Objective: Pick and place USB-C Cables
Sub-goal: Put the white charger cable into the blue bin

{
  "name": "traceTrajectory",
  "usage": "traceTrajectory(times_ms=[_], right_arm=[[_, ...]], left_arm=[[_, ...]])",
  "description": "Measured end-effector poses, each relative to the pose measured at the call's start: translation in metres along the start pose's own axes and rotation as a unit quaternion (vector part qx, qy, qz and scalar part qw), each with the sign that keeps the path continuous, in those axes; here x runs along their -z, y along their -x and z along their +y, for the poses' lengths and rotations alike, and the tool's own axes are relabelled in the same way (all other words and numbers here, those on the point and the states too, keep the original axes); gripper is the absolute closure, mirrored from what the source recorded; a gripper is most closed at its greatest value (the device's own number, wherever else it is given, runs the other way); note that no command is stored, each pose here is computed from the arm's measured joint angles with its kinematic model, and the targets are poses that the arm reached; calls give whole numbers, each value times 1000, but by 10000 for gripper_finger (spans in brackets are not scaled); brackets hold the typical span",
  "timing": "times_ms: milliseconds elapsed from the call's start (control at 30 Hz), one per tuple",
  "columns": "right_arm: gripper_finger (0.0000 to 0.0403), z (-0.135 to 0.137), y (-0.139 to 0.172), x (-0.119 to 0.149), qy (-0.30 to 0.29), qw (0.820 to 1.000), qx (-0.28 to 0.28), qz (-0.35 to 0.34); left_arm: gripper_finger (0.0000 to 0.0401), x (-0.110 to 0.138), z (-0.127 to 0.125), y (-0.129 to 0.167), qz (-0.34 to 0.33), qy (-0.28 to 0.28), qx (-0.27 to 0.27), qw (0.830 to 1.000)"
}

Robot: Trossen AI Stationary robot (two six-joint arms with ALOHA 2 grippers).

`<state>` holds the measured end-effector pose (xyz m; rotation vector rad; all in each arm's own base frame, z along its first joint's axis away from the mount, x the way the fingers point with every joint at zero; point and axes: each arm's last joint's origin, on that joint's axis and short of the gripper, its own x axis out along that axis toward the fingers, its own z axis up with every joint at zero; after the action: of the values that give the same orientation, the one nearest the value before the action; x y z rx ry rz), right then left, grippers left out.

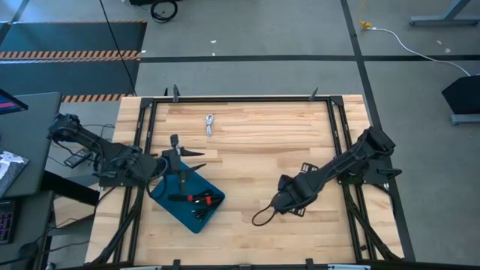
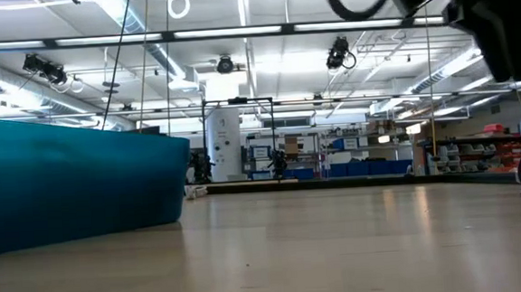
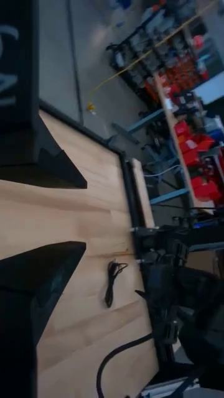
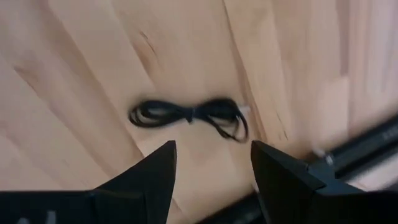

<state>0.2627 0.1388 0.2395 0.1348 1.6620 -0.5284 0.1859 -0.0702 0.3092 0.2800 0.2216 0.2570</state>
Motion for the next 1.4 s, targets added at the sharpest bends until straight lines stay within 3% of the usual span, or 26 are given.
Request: traceTrajectory(times_ms=[167,300,633,767,1000,1167,1400], right_arm=[[190,1,2,16,-17,999,39,14],[190,4,2,20,-25,998,52,-11],[190,19,4,26,-33,997,26,-66],[190,21,5,29,-32,992,49,-116],[190,23,2,35,-34,975,93,-199],[190,18,-17,42,-26,973,135,-185],[190,13,-36,53,-39,965,176,-189]], left_arm=[[245,2,15,-10,9,10,-44,999],[245,8,36,-22,28,75,-102,992],[245,41,79,-33,135,174,-229,948],[245,43,84,-35,136,208,-220,943],[245,34,80,-38,98,247,-140,954],[245,44,83,-48,126,237,-181,946],[245,70,91,-90,168,247,-225,928]])
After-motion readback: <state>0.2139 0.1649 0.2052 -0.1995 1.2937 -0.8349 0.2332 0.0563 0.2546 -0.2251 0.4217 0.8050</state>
